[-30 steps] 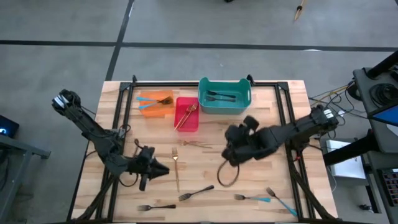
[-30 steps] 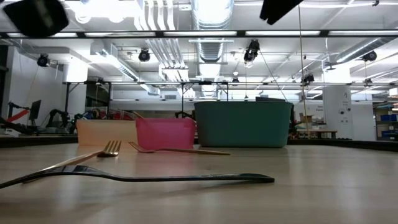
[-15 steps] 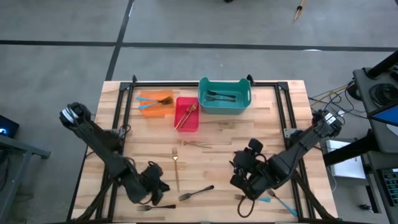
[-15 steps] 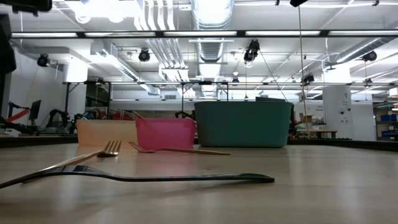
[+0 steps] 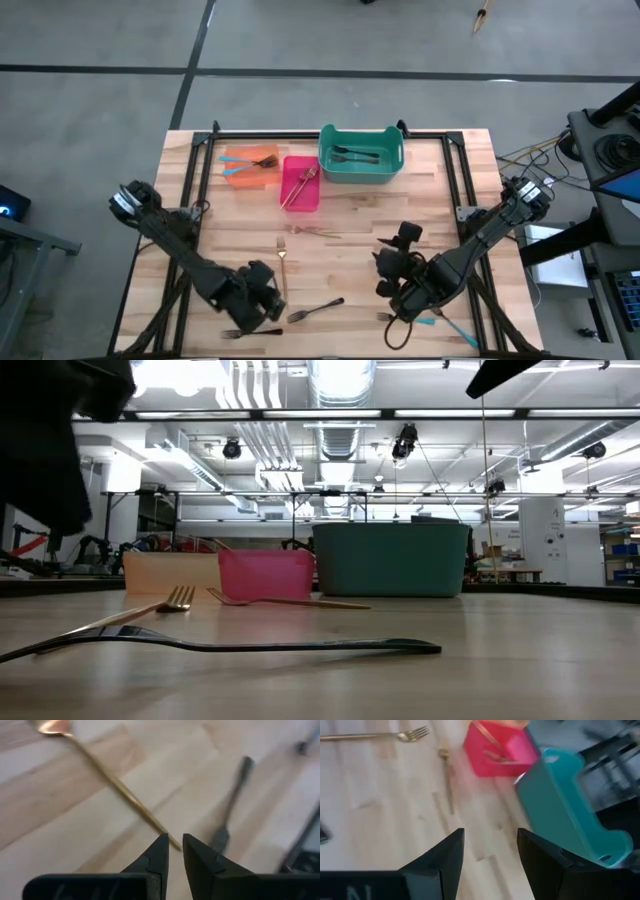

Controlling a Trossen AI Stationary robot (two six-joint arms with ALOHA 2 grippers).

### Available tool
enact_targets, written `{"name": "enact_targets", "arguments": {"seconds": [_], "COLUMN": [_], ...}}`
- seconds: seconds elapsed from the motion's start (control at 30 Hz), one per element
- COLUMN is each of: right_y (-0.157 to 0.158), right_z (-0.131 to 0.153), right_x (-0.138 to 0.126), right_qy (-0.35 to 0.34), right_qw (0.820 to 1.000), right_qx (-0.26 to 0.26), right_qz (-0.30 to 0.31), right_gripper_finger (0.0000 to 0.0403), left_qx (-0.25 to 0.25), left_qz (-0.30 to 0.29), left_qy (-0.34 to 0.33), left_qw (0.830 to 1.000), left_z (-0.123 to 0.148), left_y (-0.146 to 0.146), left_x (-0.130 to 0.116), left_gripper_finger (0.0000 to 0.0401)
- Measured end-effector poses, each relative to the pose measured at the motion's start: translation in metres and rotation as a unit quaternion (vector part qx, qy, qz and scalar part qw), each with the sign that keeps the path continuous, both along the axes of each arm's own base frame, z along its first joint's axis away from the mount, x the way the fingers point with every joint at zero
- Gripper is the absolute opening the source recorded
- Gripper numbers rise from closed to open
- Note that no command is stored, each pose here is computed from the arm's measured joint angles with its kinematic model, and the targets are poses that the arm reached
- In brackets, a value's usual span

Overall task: Sort silverware by color (type)
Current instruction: Put the gold fork into the red bin

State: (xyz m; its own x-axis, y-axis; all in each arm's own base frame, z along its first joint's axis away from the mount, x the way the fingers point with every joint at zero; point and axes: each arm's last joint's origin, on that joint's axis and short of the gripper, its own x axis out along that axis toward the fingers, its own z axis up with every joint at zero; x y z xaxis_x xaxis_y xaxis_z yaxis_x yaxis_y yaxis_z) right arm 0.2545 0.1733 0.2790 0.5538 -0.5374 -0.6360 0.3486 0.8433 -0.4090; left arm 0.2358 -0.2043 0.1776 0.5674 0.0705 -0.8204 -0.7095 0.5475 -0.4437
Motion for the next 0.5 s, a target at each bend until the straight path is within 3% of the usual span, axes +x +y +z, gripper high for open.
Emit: {"name": "enact_targets", "arguments": {"seconds": [0.17,0.3,0.5], "right_y": [-0.007,-0.012,-0.018], "right_z": [0.000,0.006,0.007], "right_x": [-0.004,-0.006,-0.010], "right_qy": [0.011,-0.025,-0.034], "right_qw": [0.998,0.995,0.994], "right_qx": [-0.059,-0.099,-0.108], "right_qz": [0.019,0.008,0.002], "right_gripper_finger": [0.0176,0.0176,0.0175], "left_qx": [-0.011,0.008,0.037], "left_qz": [0.041,0.062,0.098], "left_qy": [0.012,0.030,0.055], "left_qw": [0.999,0.998,0.993], "left_z": [-0.002,-0.003,-0.009], "left_y": [0.017,0.032,0.053], "left_x": [0.013,0.018,0.023], "left_gripper_finger": [0.0056,0.0082,0.0125]}}
